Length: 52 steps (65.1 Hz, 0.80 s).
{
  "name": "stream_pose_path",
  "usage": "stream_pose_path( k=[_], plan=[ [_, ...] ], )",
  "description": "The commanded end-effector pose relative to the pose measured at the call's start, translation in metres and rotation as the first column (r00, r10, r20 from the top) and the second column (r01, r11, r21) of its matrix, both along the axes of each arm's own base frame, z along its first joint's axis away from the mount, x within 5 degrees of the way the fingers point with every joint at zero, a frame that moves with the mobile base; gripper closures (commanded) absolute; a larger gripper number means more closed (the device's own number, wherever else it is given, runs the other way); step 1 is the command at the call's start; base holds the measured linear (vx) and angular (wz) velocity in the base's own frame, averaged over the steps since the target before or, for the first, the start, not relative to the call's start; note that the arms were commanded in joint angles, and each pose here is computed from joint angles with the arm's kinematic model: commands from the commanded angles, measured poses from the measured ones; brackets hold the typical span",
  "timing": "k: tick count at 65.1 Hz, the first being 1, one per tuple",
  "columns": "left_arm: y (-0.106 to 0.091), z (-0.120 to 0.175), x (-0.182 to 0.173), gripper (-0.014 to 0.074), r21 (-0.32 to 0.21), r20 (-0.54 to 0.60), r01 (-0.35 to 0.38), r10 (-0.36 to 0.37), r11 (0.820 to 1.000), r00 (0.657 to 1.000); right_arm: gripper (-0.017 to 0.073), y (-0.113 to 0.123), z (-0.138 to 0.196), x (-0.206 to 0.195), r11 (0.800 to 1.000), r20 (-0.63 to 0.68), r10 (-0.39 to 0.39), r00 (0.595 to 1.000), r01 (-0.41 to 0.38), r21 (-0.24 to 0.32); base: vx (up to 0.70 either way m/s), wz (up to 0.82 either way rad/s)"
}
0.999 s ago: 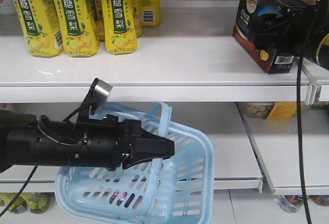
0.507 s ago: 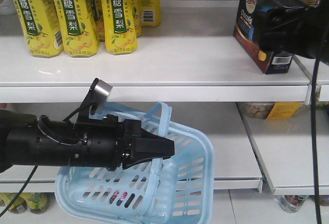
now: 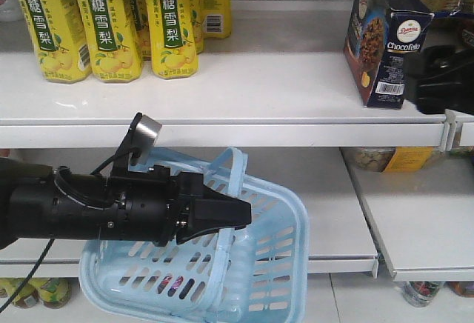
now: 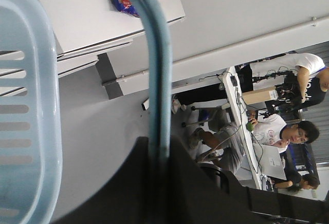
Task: Left arm holds basket, right arm returns cookies
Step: 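Withdraw the open right gripper from the shelf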
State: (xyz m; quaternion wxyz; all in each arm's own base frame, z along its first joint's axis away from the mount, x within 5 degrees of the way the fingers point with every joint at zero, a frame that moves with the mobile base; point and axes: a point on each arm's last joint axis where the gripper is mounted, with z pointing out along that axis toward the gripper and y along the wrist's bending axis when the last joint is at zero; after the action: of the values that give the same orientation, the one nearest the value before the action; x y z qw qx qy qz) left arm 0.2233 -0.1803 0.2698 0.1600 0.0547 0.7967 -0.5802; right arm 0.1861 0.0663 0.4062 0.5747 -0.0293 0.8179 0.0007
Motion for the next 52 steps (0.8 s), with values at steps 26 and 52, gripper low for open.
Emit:
stream_pose_path(
  k=[26,52],
  plan=[
    [0.000,0.027,0.003,0.0596,-0.136,0.022,-0.045,0.048,0.990,0.999,-0.0028,-0.052,0.007,-0.093,0.995,0.184,0.081,0.980,-0.091,0.044,0.00,0.00],
    [0.000,0.027,0.003,0.0596,-0.136,0.022,-0.045,0.048,0.990,0.999,-0.0028,-0.076,-0.105,-0.146,0.974,0.154,0.129,0.980,-0.155,0.168,0.00,0.00]
  ],
)
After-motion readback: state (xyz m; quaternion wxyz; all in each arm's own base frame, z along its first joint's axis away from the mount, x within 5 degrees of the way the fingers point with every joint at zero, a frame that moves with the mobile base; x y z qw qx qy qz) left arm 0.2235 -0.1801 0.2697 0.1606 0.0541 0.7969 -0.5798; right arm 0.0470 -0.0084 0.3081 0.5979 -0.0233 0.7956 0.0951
